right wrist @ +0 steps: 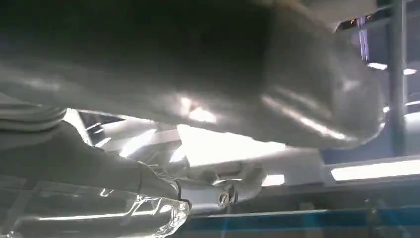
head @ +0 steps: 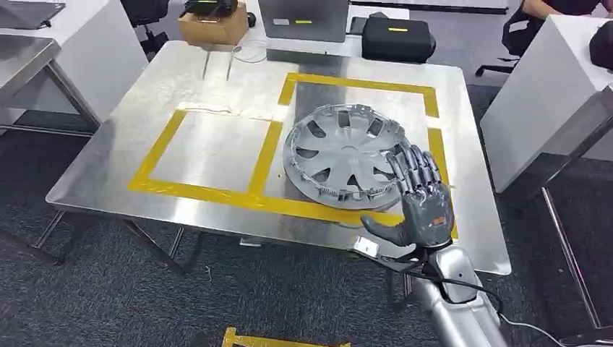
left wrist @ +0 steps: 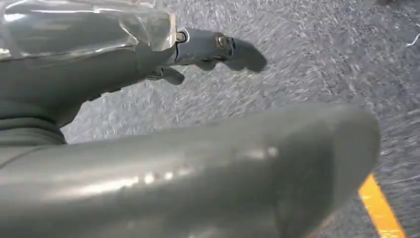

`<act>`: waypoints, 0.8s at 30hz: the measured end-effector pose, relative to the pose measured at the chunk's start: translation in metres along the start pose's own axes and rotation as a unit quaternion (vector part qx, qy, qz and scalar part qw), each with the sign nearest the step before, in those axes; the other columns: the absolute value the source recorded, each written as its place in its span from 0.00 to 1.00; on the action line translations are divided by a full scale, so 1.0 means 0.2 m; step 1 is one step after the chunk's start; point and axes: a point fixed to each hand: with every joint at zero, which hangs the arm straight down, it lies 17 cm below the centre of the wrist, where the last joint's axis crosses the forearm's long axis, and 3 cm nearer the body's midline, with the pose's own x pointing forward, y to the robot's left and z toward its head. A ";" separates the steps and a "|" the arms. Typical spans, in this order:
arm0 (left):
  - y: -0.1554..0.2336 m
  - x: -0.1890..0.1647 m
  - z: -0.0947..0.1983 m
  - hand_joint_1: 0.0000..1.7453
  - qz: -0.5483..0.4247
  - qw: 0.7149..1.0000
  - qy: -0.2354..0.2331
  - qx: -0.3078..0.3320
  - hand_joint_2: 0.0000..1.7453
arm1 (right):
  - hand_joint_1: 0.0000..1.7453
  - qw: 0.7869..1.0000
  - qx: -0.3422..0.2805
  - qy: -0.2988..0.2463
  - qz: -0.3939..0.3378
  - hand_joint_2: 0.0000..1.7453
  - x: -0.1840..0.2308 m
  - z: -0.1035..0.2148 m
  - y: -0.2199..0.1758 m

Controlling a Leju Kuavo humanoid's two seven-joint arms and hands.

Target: Take the parts from the cabinet and place them on the table.

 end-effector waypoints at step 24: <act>0.00 0.03 0.00 0.00 -0.031 1.000 -0.003 -0.007 0.00 | 0.00 0.995 0.013 0.095 -0.018 0.00 -0.11 0.27 0.03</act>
